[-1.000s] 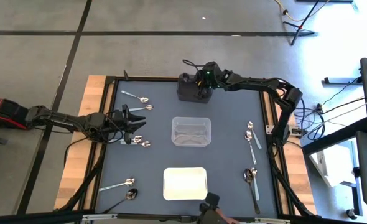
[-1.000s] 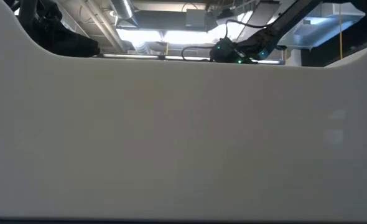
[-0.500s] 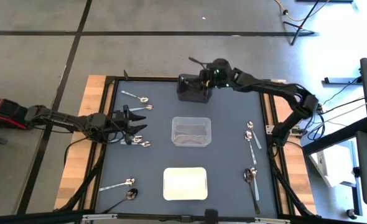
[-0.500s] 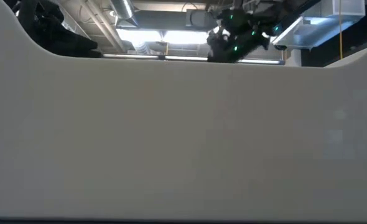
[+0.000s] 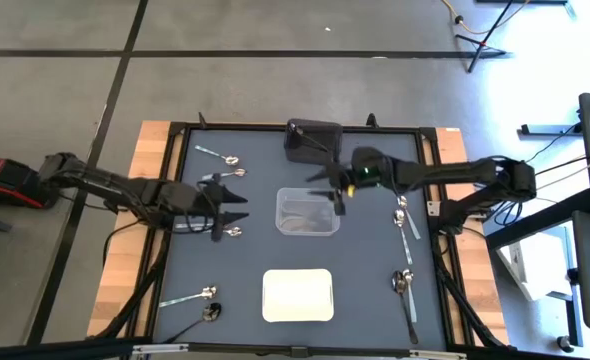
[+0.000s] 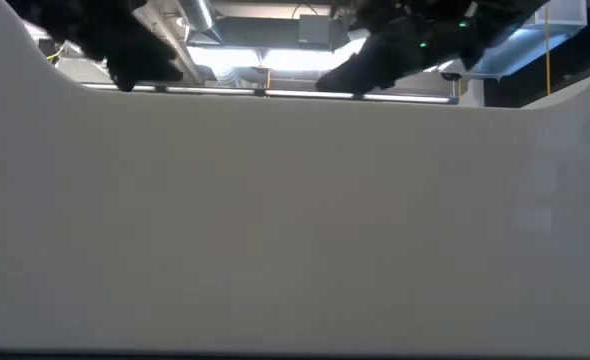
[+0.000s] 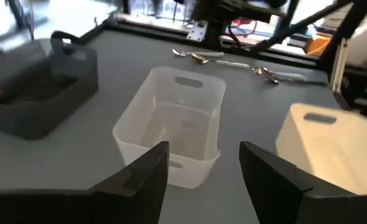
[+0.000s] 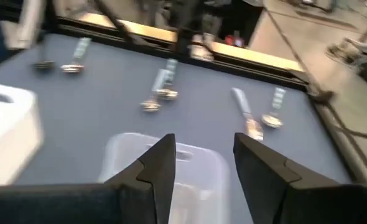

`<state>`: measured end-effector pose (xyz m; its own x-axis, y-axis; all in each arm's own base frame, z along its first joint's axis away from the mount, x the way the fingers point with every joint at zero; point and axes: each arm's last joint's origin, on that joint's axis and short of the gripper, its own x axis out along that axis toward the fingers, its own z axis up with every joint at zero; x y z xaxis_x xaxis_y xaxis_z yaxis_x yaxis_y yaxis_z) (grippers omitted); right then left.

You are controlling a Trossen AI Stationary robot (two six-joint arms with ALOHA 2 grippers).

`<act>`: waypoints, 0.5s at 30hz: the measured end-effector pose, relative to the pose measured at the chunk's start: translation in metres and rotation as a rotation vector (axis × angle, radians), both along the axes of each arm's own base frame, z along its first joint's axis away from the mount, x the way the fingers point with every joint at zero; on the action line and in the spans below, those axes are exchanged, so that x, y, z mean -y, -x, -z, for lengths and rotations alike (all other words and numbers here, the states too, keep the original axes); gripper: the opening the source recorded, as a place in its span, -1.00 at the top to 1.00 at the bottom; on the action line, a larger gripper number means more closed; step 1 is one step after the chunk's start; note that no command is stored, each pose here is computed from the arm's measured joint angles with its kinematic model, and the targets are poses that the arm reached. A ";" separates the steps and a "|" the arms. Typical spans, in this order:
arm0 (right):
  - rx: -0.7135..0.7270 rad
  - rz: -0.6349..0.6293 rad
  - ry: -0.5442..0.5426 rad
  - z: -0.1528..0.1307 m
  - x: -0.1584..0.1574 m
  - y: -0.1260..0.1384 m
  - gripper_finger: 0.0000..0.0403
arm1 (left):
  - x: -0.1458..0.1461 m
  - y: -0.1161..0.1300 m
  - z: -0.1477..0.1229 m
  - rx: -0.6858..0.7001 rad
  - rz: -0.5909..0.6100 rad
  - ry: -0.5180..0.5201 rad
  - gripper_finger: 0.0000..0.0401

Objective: Sort silverware by color (type)
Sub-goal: Put the left black spoon into the black bin

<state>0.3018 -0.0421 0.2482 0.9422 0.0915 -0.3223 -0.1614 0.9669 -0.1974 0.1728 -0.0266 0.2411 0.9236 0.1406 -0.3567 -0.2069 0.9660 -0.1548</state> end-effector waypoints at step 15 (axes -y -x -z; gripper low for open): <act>-0.076 -0.206 0.047 0.033 -0.110 0.025 0.24 | 0.083 -0.055 -0.036 -0.304 0.066 0.120 0.05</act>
